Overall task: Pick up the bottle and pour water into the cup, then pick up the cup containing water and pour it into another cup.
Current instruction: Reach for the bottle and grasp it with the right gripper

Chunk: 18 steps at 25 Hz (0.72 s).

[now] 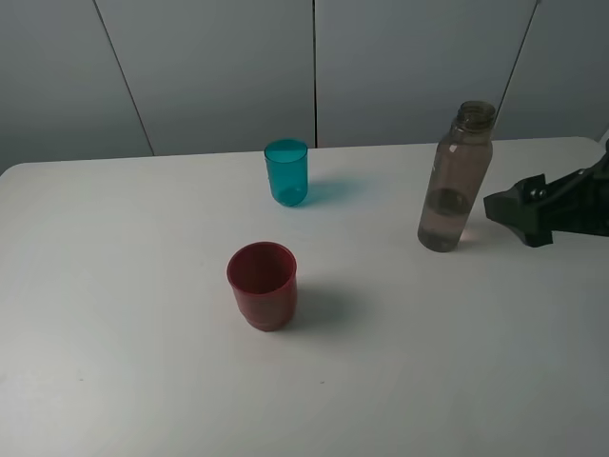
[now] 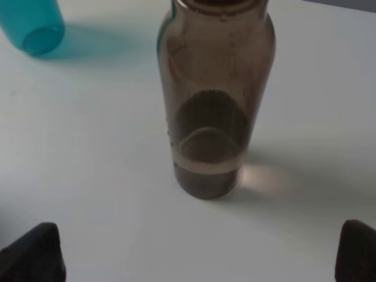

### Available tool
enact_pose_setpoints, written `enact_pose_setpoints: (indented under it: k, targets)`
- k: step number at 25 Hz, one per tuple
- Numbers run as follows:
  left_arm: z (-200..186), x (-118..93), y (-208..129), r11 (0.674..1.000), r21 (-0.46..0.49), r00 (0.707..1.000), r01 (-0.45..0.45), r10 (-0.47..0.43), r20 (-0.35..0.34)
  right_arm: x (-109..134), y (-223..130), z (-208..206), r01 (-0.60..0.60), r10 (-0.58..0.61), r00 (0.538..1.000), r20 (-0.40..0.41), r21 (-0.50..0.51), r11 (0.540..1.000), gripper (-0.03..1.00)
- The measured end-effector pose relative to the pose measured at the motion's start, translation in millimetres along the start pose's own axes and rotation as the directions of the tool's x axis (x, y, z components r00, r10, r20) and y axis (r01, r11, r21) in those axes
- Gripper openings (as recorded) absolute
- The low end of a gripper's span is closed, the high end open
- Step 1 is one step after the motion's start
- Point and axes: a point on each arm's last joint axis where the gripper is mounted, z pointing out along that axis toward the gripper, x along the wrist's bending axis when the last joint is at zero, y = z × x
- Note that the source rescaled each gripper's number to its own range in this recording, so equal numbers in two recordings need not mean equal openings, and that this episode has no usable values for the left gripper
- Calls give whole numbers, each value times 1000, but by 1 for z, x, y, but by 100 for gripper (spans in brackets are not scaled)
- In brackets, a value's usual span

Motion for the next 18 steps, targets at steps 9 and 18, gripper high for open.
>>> enact_pose_setpoints:
  k: [9,18]
  targets:
    - [0,0,0,1000,0,1000,0,0,0,-9,-17,49,-39,39,996,76,-2,999,100]
    - [0,0,0,1000,0,1000,0,0,0,-12,-41,93,-53,42,994,105,99,994,100]
